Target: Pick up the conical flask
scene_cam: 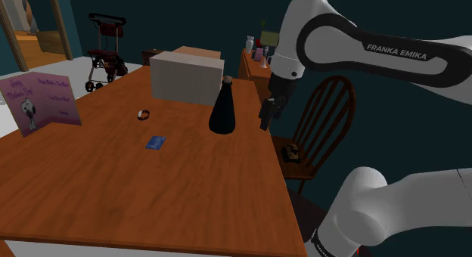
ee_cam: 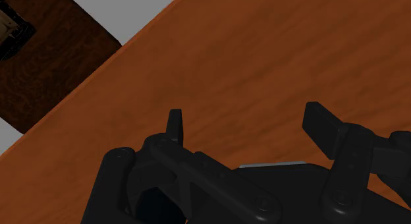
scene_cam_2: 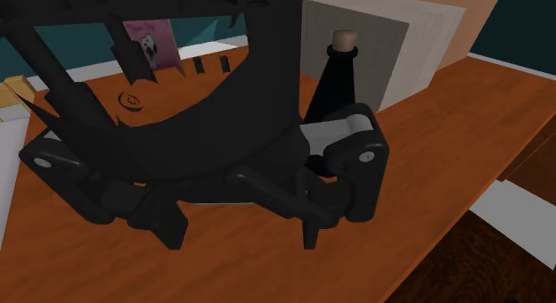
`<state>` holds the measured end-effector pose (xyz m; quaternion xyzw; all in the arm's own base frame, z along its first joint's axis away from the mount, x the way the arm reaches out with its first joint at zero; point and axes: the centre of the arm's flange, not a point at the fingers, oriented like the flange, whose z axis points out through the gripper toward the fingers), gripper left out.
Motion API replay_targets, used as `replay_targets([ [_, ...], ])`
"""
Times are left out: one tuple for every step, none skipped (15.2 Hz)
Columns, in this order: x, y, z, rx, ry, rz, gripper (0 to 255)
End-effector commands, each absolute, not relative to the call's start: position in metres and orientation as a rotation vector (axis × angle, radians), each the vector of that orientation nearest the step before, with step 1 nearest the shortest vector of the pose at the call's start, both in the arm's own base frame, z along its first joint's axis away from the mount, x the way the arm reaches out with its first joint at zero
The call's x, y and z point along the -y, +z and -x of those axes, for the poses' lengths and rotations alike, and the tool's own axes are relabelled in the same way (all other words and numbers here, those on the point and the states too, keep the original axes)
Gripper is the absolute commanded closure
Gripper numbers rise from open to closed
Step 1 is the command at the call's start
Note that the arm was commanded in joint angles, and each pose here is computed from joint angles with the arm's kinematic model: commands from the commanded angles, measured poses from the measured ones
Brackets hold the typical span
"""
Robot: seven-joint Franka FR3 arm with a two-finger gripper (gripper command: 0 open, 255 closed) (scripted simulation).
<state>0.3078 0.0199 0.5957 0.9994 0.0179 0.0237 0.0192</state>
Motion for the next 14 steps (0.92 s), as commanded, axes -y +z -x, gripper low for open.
replay_targets([
  [-0.02, 0.596, -0.308, -0.055, 0.073, -3.102, 0],
  [-0.016, 0.599, -0.32, -0.052, 0.07, -3.1, 0],
  [-0.012, 0.602, -0.333, -0.048, 0.066, -3.098, 0],
  [-0.008, 0.605, -0.345, -0.044, 0.062, -3.097, 0],
  [-0.004, 0.607, -0.358, -0.04, 0.058, -3.095, 0],
  [0.0, 0.61, -0.37, -0.036, 0.054, -3.093, 0],
  [0.004, 0.613, -0.383, -0.032, 0.05, -3.091, 0],
  [0.008, 0.616, -0.395, -0.028, 0.047, -3.089, 0],
  [0.012, 0.619, -0.408, -0.024, 0.043, -3.087, 0],
  [0.016, 0.622, -0.421, -0.02, 0.039, -3.086, 0],
  [0.02, 0.625, -0.433, -0.016, 0.035, -3.084, 0],
  [0.024, 0.627, -0.446, -0.012, 0.031, -3.082, 0],
  [0.028, 0.63, -0.458, -0.008, 0.027, -3.08, 0],
  [0.033, 0.633, -0.471, -0.004, 0.024, -3.078, 0],
])
